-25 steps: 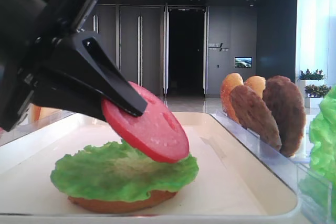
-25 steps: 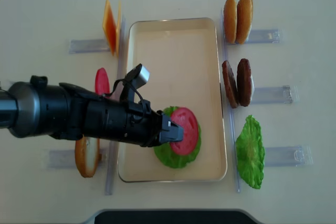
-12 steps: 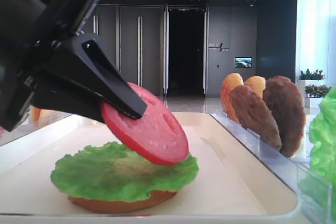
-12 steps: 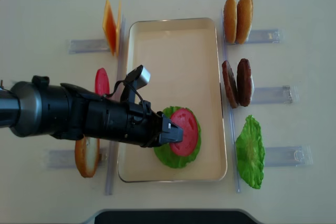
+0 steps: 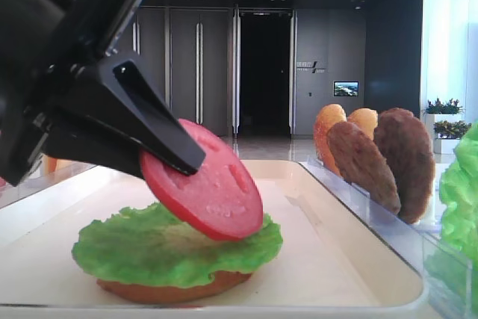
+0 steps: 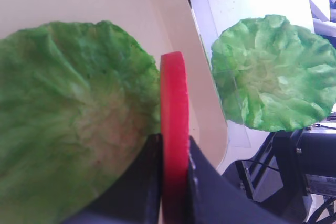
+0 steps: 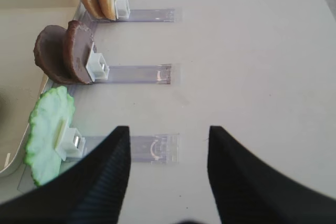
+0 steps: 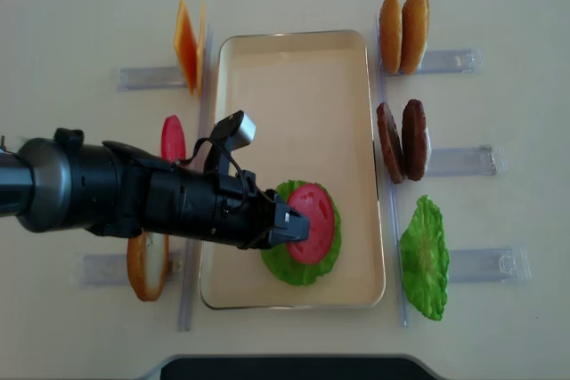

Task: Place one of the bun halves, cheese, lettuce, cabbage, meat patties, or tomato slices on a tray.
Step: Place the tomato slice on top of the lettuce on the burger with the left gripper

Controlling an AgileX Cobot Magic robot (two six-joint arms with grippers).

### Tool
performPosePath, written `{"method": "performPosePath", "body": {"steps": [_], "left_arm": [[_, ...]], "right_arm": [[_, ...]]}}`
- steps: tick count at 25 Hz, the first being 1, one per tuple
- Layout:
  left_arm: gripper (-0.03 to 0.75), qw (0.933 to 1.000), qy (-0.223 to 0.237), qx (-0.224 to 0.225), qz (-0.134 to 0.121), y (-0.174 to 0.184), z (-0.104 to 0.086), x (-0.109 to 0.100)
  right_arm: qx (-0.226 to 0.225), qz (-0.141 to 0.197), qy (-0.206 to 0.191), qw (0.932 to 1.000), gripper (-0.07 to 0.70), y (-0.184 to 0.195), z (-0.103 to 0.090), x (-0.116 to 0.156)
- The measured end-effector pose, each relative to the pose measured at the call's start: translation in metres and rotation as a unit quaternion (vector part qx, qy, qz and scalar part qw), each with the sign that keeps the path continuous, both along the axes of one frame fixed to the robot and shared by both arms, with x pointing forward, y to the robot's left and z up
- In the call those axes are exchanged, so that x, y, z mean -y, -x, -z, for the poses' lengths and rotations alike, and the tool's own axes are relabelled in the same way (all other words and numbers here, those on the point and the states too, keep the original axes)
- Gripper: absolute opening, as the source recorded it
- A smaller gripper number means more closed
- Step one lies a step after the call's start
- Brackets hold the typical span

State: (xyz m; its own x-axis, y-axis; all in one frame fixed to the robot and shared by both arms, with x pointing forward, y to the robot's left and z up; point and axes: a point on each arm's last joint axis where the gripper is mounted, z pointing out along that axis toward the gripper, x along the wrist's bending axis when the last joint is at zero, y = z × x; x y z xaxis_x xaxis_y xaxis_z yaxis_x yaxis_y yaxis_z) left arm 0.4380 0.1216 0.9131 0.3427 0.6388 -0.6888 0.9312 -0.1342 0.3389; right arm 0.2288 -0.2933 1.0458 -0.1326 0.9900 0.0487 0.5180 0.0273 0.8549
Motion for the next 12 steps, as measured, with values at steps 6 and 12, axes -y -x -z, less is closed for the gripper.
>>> {"method": "performPosePath", "body": {"steps": [6,12], "left_arm": [[0.048,1.0,-0.005,0.006,0.001,-0.0006,0.0006,-0.0006],[0.048,0.9999,-0.006,0.009,0.003,-0.0007,0.0007,-0.0007]], "right_arm": [[0.0,0.0,0.0,1.0,0.358,0.0,0.0,0.0],[0.0,0.0,0.0,1.0,0.357,0.0,0.0,0.0]]}}
